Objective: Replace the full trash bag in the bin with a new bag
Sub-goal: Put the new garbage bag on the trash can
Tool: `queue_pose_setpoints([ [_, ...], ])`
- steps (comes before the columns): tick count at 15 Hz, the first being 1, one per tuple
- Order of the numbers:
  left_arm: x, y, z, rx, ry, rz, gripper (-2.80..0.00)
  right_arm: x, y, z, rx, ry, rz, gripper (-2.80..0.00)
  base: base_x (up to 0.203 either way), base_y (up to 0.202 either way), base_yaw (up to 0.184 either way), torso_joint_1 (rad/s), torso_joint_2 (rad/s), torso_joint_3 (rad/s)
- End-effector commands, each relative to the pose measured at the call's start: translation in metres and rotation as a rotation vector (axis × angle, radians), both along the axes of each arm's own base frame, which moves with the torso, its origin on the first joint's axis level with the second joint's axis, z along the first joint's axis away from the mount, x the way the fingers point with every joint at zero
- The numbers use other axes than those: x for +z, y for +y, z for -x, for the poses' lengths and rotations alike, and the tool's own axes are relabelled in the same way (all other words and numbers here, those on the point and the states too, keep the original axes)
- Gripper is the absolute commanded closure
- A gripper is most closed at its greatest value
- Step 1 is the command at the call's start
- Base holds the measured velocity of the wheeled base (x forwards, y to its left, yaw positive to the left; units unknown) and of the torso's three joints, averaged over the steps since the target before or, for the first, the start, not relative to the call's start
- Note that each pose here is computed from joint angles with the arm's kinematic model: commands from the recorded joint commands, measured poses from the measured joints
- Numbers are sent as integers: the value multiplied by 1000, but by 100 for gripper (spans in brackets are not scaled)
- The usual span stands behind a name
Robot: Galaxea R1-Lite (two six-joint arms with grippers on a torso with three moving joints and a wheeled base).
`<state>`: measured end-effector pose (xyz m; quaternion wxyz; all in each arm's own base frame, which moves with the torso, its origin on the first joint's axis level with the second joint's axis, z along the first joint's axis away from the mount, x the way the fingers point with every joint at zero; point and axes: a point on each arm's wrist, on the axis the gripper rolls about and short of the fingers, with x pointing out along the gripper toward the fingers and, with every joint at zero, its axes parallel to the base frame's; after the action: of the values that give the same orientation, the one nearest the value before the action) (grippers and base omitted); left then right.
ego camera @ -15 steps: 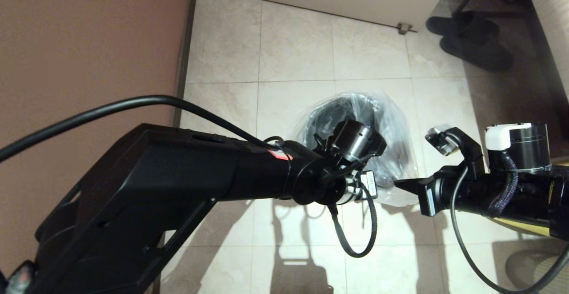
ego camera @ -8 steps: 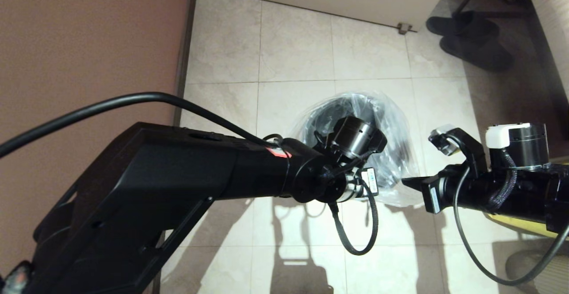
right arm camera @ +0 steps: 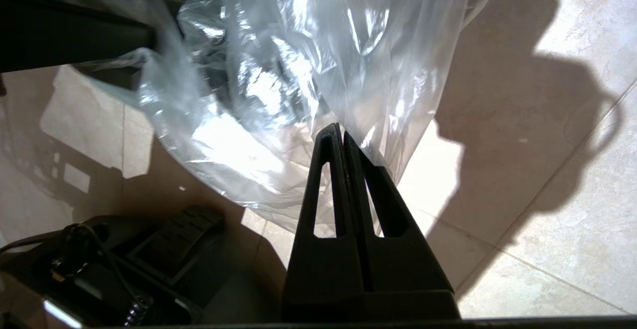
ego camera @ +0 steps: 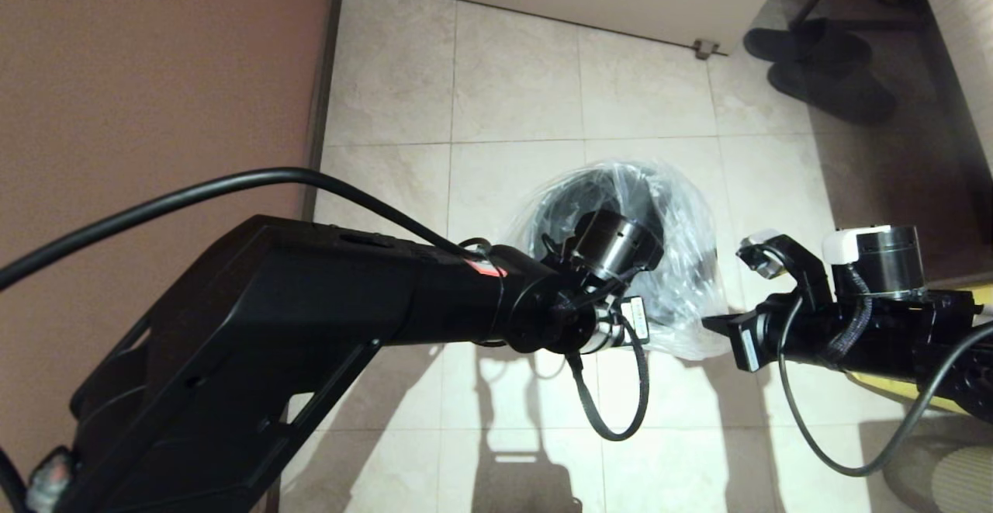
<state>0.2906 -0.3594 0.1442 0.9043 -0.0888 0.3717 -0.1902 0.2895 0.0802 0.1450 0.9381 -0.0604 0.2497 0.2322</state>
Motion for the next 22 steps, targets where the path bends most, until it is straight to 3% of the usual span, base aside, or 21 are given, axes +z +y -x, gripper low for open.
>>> queue_pose_setpoints([
  [1, -2, 1, -2, 8, 3, -1, 0, -13, 0, -10, -6, 22, 6, 0, 0, 0, 0, 0, 0, 0],
  [6, -6, 4, -7, 21, 10, -10, 0, -29, 6, -32, -9, 43, 11, 0, 0, 0, 0, 0, 0, 0],
  [12, -6, 8, -10, 31, 11, -11, 0, -30, 3, -45, -58, 30, 18, 0, 0, 0, 0, 0, 0, 0],
  [15, -6, 9, -9, 36, 11, -18, 0, -19, -3, -47, -103, -9, 23, 0, 0, 0, 0, 0, 0, 0],
  [17, -1, 14, -4, 36, 14, -19, 0, -2, -4, -38, -120, -34, -15, 0, 0, 0, 0, 0, 0, 0],
  [22, 13, 26, 5, 54, 19, 2, 0, 27, -11, -4, -169, 61, -115, 0, 0, 0, 0, 0, 0, 0],
])
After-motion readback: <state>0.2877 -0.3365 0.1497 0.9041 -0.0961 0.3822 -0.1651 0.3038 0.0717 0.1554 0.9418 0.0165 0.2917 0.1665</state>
